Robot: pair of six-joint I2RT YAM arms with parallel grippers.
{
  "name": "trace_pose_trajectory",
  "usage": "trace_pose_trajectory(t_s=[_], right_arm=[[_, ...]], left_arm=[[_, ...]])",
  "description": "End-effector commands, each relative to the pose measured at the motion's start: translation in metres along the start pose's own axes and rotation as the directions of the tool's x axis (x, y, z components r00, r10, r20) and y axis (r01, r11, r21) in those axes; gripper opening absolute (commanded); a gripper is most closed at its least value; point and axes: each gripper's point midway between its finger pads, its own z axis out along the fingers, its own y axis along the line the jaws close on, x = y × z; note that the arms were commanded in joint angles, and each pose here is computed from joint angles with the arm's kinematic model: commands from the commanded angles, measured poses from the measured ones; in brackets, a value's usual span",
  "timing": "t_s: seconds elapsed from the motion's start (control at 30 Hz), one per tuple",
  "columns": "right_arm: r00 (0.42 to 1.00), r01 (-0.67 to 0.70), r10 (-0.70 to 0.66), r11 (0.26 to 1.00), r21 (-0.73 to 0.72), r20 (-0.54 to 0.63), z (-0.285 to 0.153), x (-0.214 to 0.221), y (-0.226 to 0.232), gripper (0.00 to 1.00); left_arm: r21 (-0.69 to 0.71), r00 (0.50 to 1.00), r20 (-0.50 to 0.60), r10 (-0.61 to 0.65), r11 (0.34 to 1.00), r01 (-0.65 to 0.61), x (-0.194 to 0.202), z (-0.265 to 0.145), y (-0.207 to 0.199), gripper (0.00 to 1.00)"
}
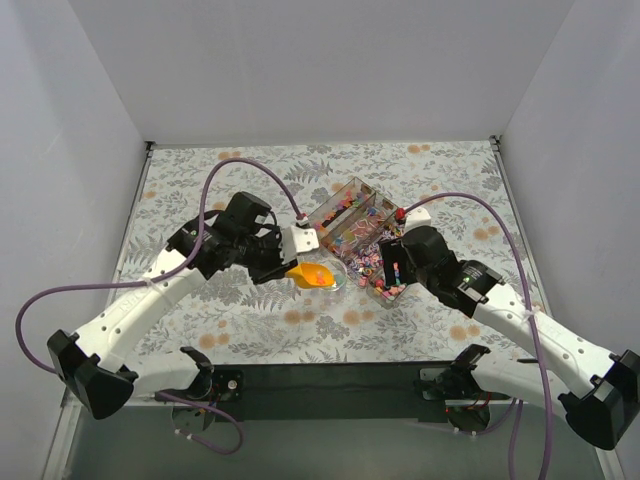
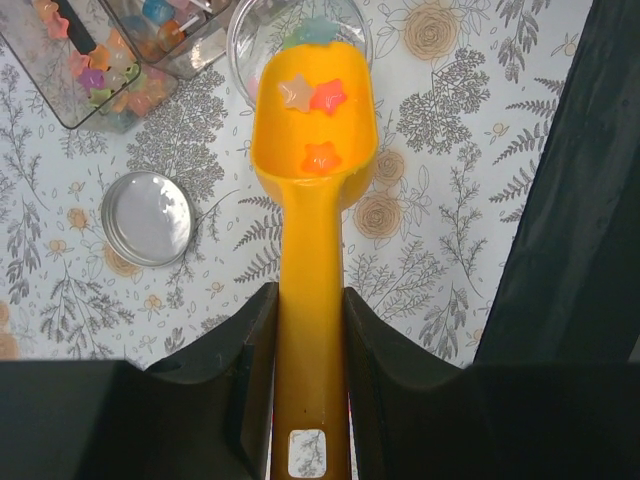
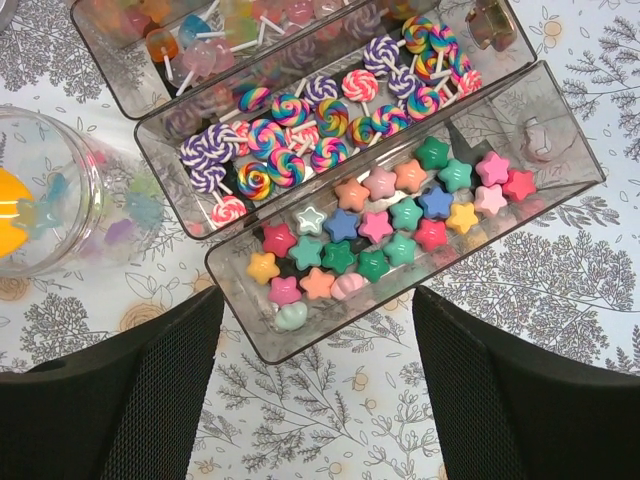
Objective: Pack the candies
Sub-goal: Place the fake candies in the packing bottle.
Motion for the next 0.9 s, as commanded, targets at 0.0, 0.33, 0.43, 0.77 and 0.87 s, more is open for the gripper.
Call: trace_pose_trajectory(t_s=[0.0, 0.33, 0.43, 0.77, 0.87], right_arm=[[0.998, -0.037, 0.036, 0.999, 0.016, 0.060, -0.004, -0.012, -0.005, 0.84], [0.998, -0.034, 0.033, 0.999, 0.014, 0.050, -0.003, -0.005, -0.007, 0.86], [0.998, -0.032, 0.031, 0.999, 0.013, 0.048, -0.003, -0.004, -0.007, 0.86], [0.999, -0.031, 0.031, 1.000, -0.002, 0.041, -0.002, -0.001, -0.006, 0.86], [0.999, -0.032, 0.032, 0.999, -0.007, 0.042, -0.003, 0.000, -0.005, 0.86]], left_arm=[[-0.058, 1.000, -0.017, 0.017, 0.998, -0.018, -0.009, -0.013, 0.008, 0.00], [-0.069, 0.996, -0.075, 0.038, 0.997, -0.043, -0.013, -0.016, 0.012, 0.00], [-0.056, 0.994, -0.100, 0.053, 0.997, -0.059, -0.014, -0.015, 0.008, 0.00], [-0.075, 0.982, -0.164, 0.090, 0.992, -0.104, -0.017, -0.014, 0.007, 0.00], [-0.070, 0.980, -0.172, 0.099, 0.991, -0.112, -0.021, -0.015, 0.005, 0.00]])
